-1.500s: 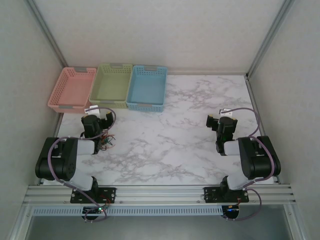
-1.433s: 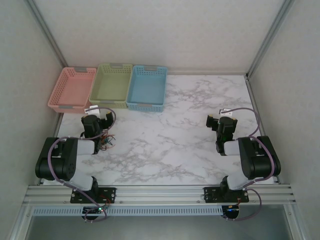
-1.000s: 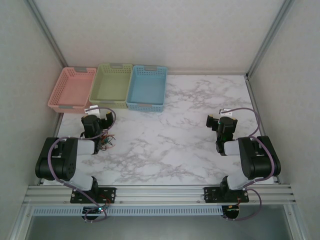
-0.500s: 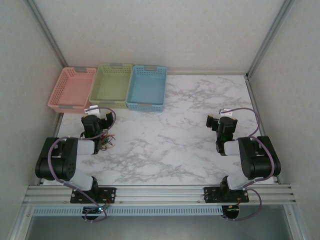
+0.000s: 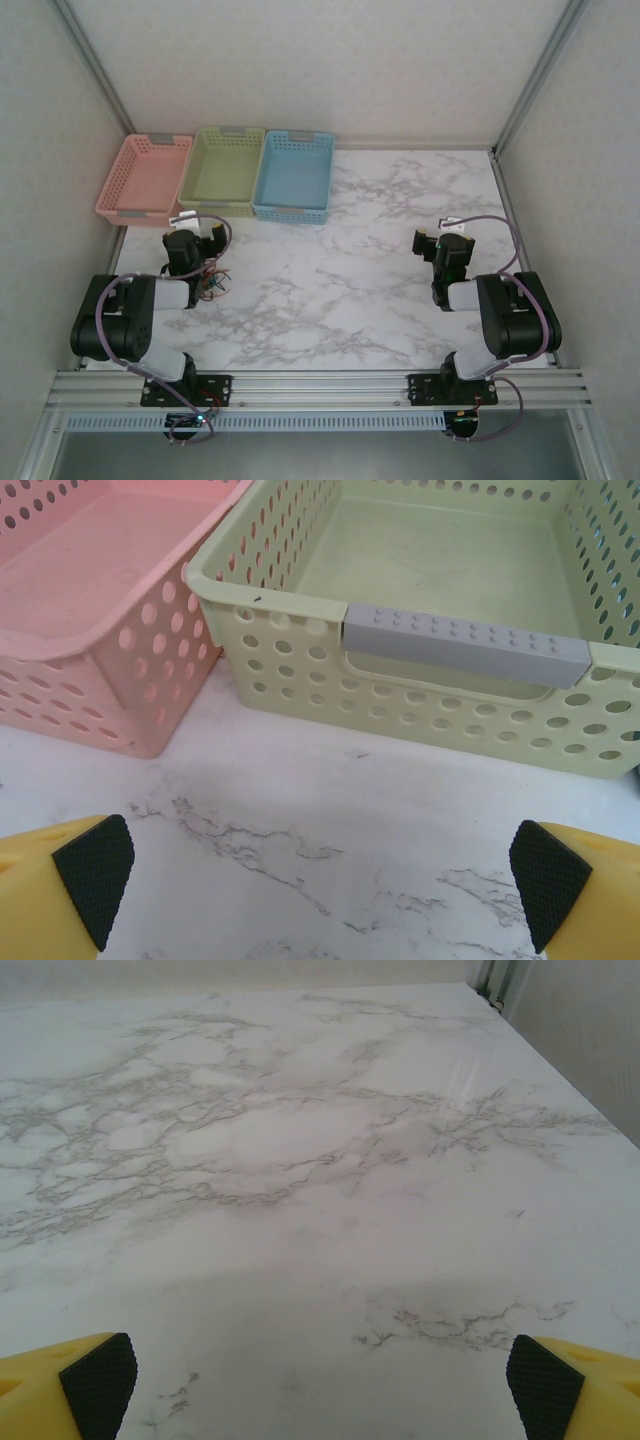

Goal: Untangle the cables

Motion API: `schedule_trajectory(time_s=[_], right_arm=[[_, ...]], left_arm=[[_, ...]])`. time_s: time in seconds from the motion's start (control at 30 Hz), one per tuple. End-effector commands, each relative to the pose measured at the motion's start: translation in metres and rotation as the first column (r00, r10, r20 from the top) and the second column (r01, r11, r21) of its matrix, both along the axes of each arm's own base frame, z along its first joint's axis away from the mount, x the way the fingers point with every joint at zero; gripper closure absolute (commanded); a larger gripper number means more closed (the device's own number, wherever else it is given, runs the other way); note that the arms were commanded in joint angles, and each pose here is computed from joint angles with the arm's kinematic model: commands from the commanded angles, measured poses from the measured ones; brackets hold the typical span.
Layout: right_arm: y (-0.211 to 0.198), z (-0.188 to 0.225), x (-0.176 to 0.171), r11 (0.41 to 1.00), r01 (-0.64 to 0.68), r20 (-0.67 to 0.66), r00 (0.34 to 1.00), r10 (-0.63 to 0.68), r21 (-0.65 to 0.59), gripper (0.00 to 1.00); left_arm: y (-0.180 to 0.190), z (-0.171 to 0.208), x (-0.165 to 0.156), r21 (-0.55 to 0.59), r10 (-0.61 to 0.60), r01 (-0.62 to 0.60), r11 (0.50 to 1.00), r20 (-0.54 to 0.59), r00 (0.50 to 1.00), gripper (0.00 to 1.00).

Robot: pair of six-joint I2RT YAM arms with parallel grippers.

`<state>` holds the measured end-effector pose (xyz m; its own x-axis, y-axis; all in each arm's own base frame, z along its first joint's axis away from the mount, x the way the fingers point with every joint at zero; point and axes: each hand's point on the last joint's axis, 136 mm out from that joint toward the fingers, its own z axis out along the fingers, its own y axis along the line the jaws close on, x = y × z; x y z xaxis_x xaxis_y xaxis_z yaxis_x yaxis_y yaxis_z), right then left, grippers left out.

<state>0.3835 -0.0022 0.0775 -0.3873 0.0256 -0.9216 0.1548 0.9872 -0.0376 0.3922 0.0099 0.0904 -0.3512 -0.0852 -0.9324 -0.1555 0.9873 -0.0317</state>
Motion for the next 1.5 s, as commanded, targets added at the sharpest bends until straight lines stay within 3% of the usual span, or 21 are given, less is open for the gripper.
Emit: schedule_trajectory(time_s=[0.0, 0.37, 0.5, 0.57, 0.73, 0.83, 0.9, 0.97, 1.1, 1.33, 1.47], right_arm=[[-0.001, 0.008, 0.006, 1.000, 0.003, 0.026, 1.000, -0.003, 0.008, 0.01], [0.000, 0.009, 0.006, 1.000, -0.001, 0.029, 1.000, 0.000, 0.009, 0.01], [0.002, 0.031, 0.001, 0.999, 0.013, 0.047, 0.999, -0.012, -0.031, 0.01], [-0.003, 0.048, -0.006, 0.999, 0.048, 0.027, 0.998, -0.048, -0.022, 0.01], [0.005, 0.101, -0.023, 0.990, 0.031, 0.095, 0.995, -0.044, 0.137, 0.01], [0.004, 0.100, -0.035, 0.982, 0.052, 0.065, 0.996, -0.065, 0.182, 0.01], [0.003, 0.091, -0.041, 0.978, 0.063, 0.041, 0.997, -0.072, 0.197, 0.01], [0.000, 0.086, -0.045, 0.974, 0.085, 0.039, 0.995, -0.095, 0.209, 0.02], [-0.005, 0.070, -0.053, 0.972, 0.117, 0.013, 0.992, -0.122, 0.204, 0.02], [-0.009, 0.070, -0.055, 0.969, 0.138, 0.016, 0.989, -0.144, 0.207, 0.01], [-0.016, 0.069, -0.060, 0.962, 0.181, 0.015, 0.982, -0.188, 0.206, 0.01]], left_arm=[[-0.001, 0.001, 0.004, -0.017, -0.001, 0.001, 1.000, 0.003, 1.000, 0.00], [0.000, 0.002, 0.004, -0.016, 0.000, 0.000, 1.000, 0.006, 1.000, 0.00], [0.005, 0.046, -0.008, 0.052, 0.107, -0.107, 0.993, 0.006, 0.994, 0.00], [0.014, 0.080, -0.015, -0.029, 0.208, -0.207, 0.978, 0.005, 0.978, 0.00], [0.009, 0.149, -0.030, -0.186, 0.231, -0.207, 0.961, 0.122, 0.965, 0.00], [0.027, 0.176, -0.045, -0.307, 0.348, -0.298, 0.904, 0.122, 0.930, 0.00], [0.024, 0.192, -0.034, -0.324, 0.294, -0.251, 0.912, 0.091, 0.951, 0.00], [0.022, 0.191, -0.011, -0.321, 0.252, -0.252, 0.913, -0.040, 0.967, 0.00], [0.024, 0.186, 0.038, -0.352, 0.196, -0.248, 0.903, -0.175, 0.965, 0.00], [0.047, 0.141, 0.117, -0.339, 0.197, -0.322, 0.884, -0.354, 0.914, 0.03], [0.066, 0.112, 0.143, -0.323, 0.195, -0.350, 0.879, -0.425, 0.884, 0.08]])
